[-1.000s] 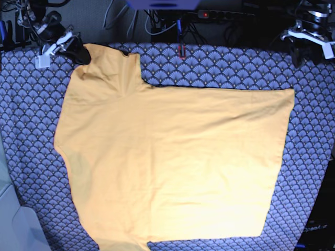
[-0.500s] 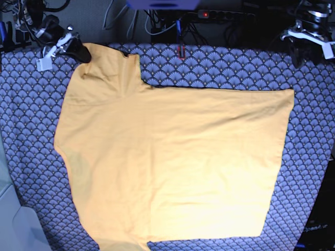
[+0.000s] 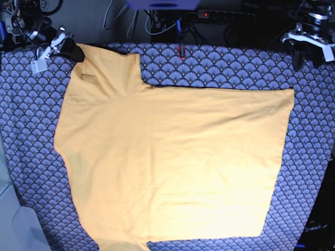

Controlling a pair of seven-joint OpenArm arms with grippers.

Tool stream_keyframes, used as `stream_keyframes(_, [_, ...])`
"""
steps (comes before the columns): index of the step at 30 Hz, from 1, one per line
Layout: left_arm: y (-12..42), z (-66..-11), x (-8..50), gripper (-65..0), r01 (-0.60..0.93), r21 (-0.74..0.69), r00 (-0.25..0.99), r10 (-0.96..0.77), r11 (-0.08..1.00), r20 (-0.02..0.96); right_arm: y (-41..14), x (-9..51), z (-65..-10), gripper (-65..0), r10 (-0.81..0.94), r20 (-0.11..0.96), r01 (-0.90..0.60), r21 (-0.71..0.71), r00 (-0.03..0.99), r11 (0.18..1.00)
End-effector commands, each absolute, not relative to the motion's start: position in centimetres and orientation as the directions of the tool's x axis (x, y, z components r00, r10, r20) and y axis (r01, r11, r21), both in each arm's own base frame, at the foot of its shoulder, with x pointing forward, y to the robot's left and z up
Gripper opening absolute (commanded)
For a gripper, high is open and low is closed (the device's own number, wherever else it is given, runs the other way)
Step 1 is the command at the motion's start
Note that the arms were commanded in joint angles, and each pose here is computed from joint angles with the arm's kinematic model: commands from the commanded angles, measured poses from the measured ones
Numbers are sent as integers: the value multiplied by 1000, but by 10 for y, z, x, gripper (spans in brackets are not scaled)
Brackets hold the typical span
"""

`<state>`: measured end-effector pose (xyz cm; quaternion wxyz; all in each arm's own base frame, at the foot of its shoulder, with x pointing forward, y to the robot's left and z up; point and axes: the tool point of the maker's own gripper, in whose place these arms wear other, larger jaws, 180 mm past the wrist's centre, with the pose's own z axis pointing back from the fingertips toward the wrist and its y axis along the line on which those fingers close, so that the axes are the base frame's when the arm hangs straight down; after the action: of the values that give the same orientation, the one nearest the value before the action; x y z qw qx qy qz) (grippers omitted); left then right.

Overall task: Fold the T-shirt properly
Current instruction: 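Move the left gripper down to the shirt's other shoulder corner, then close the left gripper on the shoulder corner of the shirt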

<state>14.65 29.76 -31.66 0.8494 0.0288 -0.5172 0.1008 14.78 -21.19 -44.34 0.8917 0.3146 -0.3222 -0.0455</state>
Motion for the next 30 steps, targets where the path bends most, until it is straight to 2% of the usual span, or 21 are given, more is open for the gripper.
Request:
stream_keyframes(1, [299,-307,148,-269,-191,-48,418,125,980,900,-230,128,-463,-650,-217,481,-73,514,849,855])
stream_keyframes(13, [299,-306,150,-266,-192,-50,414,127,980,902,-228,125,-464,-650,-201,461,-75,513,864,855])
stream_keyframes(22, [311,-311,192,-264,-204,0,382,80,979,921,-227,128,-464,-650,-197,466,-83,514,863,854])
stream_keyframes(30, [313,-340,212,-264,-229,-81,401,170,970,900,-228,128,-464,-650,-197,465,-81,513,863,854])
